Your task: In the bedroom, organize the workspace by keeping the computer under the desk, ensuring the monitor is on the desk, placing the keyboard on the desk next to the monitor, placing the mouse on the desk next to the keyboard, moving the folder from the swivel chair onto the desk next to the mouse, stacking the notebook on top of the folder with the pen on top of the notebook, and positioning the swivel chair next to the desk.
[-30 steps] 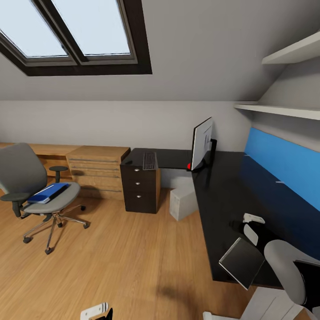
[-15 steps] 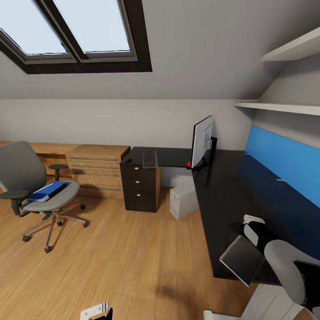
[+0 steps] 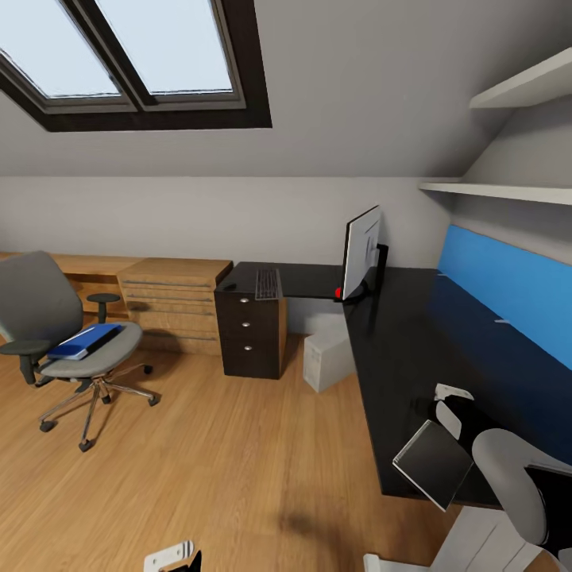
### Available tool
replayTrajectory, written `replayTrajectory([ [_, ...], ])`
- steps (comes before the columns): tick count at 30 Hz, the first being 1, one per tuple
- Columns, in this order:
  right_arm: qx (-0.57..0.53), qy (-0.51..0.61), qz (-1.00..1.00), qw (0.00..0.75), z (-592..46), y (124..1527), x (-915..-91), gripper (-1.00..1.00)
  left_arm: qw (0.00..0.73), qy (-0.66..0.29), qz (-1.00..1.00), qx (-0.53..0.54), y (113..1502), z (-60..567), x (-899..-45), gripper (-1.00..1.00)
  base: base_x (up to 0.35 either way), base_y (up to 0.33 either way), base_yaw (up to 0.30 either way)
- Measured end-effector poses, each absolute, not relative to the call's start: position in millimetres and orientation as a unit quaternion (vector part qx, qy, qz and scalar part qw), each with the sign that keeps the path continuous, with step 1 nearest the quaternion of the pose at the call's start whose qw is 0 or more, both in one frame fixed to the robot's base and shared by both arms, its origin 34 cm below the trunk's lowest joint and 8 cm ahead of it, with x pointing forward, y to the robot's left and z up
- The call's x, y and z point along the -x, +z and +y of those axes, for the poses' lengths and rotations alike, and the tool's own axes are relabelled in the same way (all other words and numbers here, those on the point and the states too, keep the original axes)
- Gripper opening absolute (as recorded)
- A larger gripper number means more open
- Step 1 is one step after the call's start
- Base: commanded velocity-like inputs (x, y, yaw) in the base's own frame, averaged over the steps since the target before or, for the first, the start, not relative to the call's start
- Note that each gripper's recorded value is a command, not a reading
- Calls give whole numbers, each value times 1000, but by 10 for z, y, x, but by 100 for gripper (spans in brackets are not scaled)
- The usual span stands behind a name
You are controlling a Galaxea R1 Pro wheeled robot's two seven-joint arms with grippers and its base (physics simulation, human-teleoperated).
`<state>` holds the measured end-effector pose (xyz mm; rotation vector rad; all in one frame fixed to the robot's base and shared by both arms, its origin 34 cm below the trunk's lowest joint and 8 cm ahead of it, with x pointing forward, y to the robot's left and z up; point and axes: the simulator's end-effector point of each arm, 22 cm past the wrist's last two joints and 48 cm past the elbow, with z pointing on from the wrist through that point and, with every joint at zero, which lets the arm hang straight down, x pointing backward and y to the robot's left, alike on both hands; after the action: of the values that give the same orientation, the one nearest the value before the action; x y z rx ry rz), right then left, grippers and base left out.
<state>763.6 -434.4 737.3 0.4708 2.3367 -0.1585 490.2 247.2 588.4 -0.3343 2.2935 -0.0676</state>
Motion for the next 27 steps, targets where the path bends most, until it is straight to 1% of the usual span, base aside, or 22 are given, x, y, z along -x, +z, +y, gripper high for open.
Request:
replayTrajectory([
  [20,-179,-67,911,364,-4357,7366,-7623,100,399,-26,907,132,5879,2478,-4898,100,-2,0,0],
  [27,-178,-68,912,364,-4358,7362,-7624,100,399,-26,907,132,5874,2480,-4896,100,-185,0,0],
])
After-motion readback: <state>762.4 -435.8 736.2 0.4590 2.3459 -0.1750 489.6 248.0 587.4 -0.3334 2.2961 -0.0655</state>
